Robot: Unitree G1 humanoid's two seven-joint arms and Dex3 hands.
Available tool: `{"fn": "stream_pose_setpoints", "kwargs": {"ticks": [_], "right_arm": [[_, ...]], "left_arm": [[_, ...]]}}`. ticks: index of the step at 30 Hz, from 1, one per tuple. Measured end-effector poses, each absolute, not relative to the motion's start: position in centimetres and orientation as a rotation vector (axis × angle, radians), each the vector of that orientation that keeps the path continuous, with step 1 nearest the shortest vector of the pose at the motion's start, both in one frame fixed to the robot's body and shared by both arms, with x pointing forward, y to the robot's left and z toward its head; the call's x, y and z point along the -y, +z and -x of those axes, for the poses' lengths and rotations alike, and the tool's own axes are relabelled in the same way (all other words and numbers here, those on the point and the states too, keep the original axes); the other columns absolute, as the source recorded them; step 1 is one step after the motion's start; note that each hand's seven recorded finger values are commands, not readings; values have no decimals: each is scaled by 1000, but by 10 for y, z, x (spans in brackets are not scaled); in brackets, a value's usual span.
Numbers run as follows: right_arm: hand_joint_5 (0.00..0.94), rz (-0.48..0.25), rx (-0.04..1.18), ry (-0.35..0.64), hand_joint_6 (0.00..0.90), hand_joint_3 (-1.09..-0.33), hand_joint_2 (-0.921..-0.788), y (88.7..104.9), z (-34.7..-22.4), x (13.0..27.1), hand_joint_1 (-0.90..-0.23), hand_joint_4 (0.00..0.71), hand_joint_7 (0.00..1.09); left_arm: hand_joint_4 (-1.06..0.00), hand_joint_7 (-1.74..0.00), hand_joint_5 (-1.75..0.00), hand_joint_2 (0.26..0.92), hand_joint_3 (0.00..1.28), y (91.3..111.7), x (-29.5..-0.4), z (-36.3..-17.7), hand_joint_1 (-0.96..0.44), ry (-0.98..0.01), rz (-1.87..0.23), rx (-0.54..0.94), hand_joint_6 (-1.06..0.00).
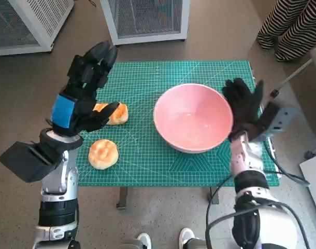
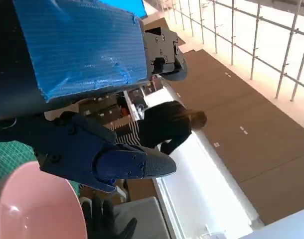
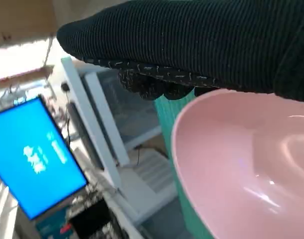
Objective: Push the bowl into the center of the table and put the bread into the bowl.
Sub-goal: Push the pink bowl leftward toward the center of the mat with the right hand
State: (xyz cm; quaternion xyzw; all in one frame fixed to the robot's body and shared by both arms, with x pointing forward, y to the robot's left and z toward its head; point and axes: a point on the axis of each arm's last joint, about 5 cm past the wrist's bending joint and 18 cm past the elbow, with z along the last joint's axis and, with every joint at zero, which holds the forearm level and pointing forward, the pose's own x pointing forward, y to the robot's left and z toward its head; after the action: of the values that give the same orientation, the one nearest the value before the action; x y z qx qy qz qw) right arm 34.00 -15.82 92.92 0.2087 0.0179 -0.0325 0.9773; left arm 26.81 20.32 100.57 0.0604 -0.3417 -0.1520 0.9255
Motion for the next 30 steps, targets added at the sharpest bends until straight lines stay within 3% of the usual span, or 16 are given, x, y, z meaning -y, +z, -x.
{"fn": "stream_pose_setpoints", "kwargs": {"ticks": [9,19,30], "right_arm": [[0,-400,-28,-21,-1,-799,-921,938,-345,148,-522,97,451],[6,-363,-39,35,14,-775,-921,943,-348,135,-531,110,448],[13,-309,-20,56,38,-802,-921,950,-350,135,-499,132,466]], "left_arm": [[-222,-554,-14,921,284,1006,-207,-265,-648,-288,-131,705,-1],[-222,-518,-10,921,287,1004,-208,-263,-665,-267,-129,699,-2],[-223,-499,-8,921,283,1003,-209,-263,-670,-259,-125,697,-11]]}}
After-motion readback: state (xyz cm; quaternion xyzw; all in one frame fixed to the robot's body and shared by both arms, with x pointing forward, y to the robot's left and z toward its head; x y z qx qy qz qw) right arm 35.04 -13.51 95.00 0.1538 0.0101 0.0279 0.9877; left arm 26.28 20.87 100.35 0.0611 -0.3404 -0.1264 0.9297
